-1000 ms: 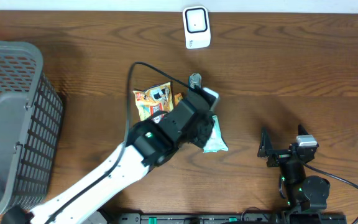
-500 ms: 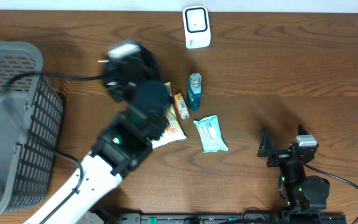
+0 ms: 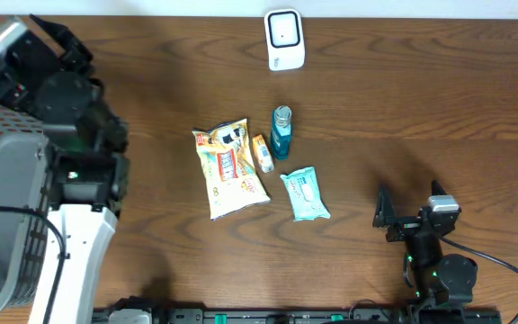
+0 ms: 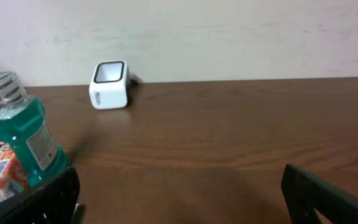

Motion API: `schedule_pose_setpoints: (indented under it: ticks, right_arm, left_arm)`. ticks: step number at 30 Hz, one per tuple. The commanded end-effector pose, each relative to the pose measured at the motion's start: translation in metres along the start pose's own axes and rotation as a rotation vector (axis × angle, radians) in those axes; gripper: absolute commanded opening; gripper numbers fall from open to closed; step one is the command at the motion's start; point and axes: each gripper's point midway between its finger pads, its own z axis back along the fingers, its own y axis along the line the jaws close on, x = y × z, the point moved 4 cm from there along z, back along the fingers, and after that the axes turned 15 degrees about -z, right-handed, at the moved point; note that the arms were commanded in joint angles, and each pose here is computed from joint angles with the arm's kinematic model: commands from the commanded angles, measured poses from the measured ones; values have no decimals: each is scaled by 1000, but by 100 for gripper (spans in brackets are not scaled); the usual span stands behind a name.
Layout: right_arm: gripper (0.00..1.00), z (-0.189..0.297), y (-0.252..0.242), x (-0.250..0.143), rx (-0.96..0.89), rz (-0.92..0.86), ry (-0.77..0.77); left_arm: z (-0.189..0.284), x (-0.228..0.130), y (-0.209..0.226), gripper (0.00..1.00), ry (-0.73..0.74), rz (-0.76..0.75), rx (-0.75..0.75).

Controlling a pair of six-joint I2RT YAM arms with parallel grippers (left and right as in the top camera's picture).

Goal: Scan the item barcode
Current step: 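Retract the left gripper toward the basket side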

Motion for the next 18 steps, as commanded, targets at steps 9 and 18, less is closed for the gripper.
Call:
schedule_pose_setpoints:
  ticks: [9, 18]
  right_arm:
    - [99, 0, 7, -2, 50, -48, 17]
    - [99, 4, 30, -7, 192, -667, 134]
  left_arm:
    - [37, -30, -58, 84, 43, -334, -686]
    - [72, 2, -50, 84, -78, -275, -843]
